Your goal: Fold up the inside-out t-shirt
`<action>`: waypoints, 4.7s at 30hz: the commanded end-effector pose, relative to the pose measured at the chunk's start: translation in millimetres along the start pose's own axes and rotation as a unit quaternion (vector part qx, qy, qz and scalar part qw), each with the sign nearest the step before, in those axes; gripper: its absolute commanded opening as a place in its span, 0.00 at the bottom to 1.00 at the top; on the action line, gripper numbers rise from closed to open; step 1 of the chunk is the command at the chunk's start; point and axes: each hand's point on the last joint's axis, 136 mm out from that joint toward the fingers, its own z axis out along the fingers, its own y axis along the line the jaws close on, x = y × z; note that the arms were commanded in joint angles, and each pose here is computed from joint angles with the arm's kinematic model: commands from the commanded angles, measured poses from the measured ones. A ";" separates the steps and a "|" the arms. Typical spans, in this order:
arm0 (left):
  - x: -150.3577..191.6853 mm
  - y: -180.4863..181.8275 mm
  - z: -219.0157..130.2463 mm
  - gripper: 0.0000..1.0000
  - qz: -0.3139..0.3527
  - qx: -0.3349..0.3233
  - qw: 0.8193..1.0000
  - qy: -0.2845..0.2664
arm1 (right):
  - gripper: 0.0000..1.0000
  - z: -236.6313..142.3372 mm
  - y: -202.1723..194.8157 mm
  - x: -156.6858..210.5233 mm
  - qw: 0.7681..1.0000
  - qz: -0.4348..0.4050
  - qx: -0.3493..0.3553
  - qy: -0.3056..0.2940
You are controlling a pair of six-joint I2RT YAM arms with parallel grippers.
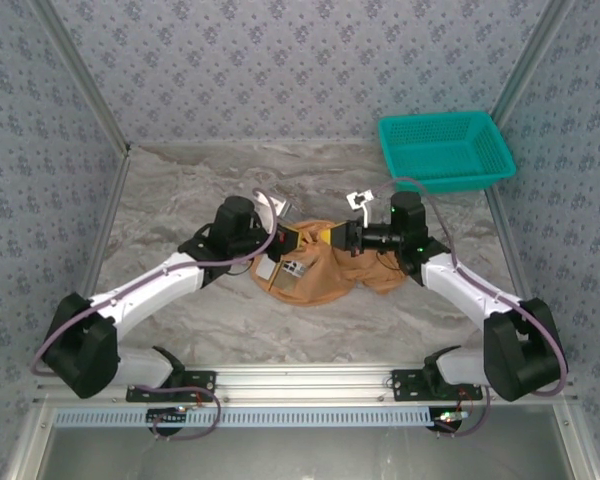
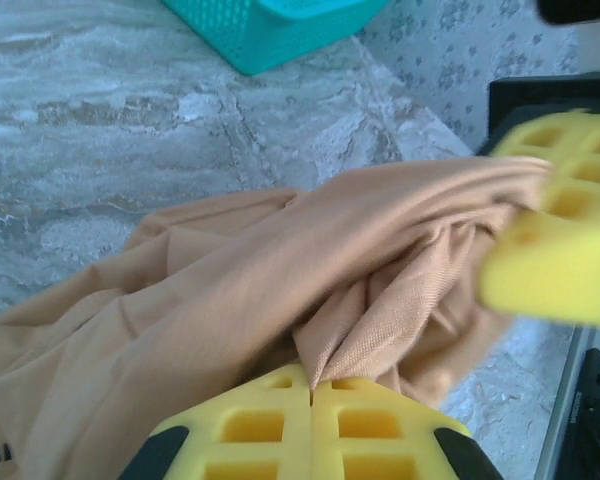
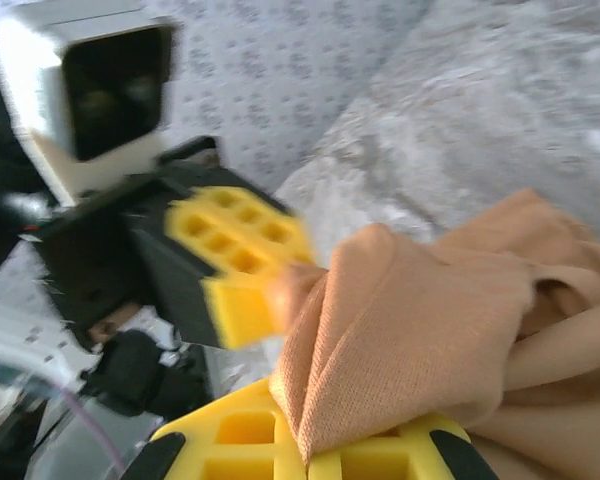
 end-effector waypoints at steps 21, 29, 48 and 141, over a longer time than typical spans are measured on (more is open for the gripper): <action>-50.1 -49.0 -54.4 0.00 -0.007 0.125 0.987 -0.106 | 0.43 -24.9 -5.7 15.2 0.957 -0.175 0.222 0.066; -50.5 -45.8 -53.0 0.00 -0.009 0.115 0.988 -0.104 | 0.37 13.0 52.4 29.4 0.991 -0.126 0.016 0.039; -44.8 -42.9 -54.5 0.00 -0.003 0.105 0.989 -0.101 | 0.11 34.9 34.9 18.8 0.999 -0.047 0.002 0.011; -13.4 -17.6 -33.3 0.64 0.063 -0.031 0.997 -0.023 | 0.00 -29.0 56.2 -40.1 1.000 0.017 -0.024 0.003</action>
